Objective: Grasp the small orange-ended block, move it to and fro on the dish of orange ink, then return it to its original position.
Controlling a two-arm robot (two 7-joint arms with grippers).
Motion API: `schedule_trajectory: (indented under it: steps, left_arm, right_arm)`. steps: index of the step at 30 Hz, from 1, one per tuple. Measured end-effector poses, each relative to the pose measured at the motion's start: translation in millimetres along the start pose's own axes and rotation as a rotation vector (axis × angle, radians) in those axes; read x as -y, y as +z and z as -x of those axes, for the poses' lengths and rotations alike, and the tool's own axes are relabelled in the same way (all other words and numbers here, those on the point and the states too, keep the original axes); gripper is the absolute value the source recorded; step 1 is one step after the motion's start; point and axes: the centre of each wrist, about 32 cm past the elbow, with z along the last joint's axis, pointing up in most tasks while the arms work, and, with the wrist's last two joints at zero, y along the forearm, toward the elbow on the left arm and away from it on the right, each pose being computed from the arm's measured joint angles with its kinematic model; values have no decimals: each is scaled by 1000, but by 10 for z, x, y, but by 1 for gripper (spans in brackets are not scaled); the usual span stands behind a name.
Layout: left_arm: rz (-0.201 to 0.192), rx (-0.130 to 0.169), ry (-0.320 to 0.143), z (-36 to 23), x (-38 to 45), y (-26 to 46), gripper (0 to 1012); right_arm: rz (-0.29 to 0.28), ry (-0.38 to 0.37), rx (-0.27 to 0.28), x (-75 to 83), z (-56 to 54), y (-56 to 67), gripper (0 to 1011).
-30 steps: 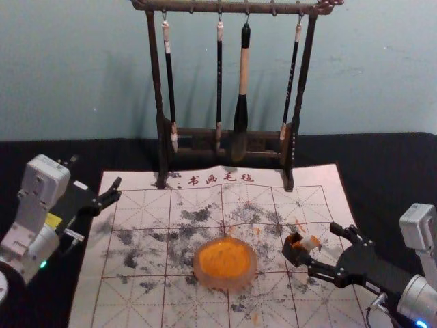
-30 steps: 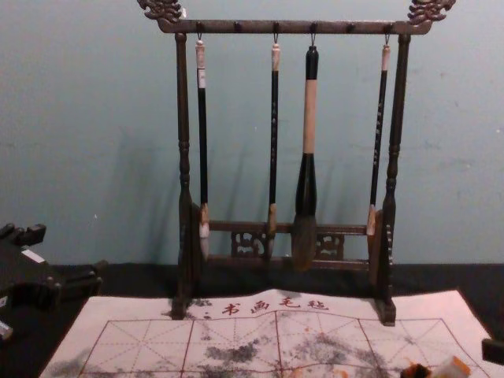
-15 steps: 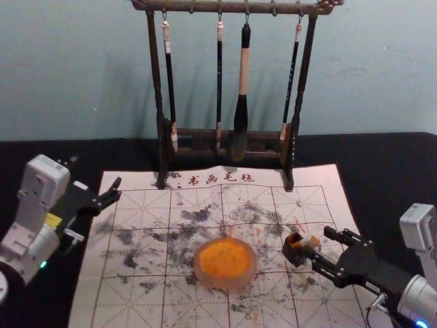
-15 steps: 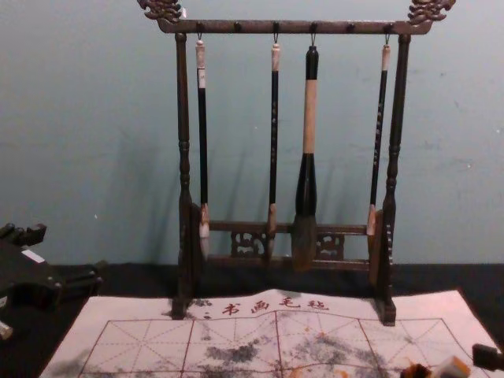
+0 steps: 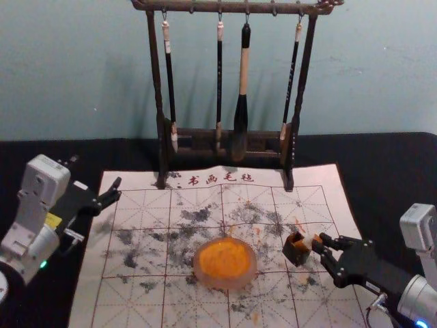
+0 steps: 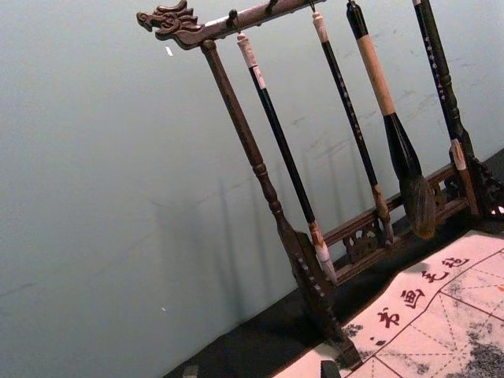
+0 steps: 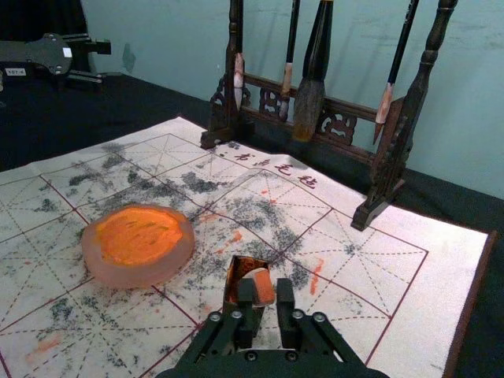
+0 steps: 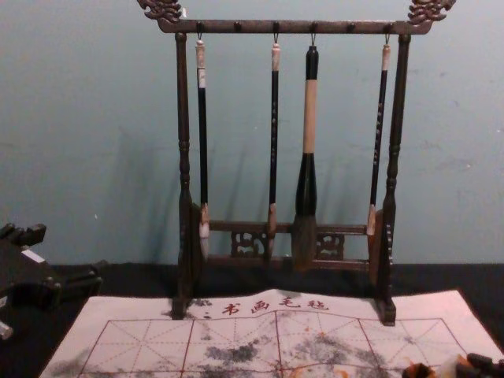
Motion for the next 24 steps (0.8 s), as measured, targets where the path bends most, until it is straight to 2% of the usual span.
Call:
schedule_trajectory:
  steps: [3,5,24]
  left_arm:
    - [0,0,0,0,0,0,1001]
    - [0,0,0,0,0,0,1002]
    - [0,0,0,0,0,0,1001]
  right_arm:
    - [0,0,0,0,0,0,106]
    - [0,0,0,0,0,0,98]
    - [0,0,0,0,0,0,98]
